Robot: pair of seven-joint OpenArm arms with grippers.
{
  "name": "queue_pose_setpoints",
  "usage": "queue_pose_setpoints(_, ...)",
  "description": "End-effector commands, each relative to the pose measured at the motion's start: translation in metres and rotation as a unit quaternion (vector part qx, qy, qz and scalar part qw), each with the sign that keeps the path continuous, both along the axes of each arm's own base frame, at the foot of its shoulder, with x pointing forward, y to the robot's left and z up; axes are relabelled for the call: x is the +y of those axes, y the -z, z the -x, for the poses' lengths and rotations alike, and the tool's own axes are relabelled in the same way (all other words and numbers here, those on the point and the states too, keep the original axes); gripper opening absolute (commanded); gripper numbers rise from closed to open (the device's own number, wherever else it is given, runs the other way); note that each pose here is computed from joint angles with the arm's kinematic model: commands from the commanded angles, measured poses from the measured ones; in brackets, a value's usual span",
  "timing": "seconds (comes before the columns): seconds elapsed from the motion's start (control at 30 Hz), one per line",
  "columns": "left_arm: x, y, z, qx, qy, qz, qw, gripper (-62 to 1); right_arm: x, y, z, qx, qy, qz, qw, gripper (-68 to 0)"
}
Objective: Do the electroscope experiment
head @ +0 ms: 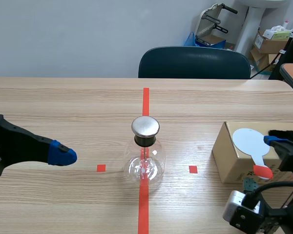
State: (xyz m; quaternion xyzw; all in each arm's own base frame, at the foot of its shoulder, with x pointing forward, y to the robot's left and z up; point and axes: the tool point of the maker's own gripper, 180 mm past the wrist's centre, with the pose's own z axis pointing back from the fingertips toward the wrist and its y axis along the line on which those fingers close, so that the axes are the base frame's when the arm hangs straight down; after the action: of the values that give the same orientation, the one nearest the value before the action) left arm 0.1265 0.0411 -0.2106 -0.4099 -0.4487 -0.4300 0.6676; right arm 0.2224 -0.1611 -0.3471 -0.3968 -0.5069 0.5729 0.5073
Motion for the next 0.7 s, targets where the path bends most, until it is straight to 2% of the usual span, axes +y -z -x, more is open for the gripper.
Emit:
queue_pose_setpoints(0.0, -0.0063, -0.0102, 0.0024, -0.002, 0.004, 0.021, 0.9998, 1.4, -0.0031, -0.0085, -0.0055, -0.015, -0.001, 0.004, 0.9999, -8.8)
queue_pose_setpoints(0.23, -0.0063, -0.0102, 0.0025, -0.002, 0.004, 0.021, 0.9998, 1.4, -0.0029, -0.0084, -0.0054, -0.015, -0.002, 0.005, 0.9999, -29.8)
queue_pose_setpoints(0.53, -0.0063, -0.0103, 0.0023, -0.002, 0.004, 0.021, 0.9998, 1.4, -0.0029, -0.0085, -0.0055, -0.015, -0.002, 0.006, 0.9999, -65.4)
queue_pose_setpoints(0.67, -0.0062, -0.0094, 0.0031, -0.006, 0.007, 0.017, 0.9998, 1.4, -0.0025, -0.0084, -0.0054, -0.015, -0.004, 0.007, 0.9999, -66.4)
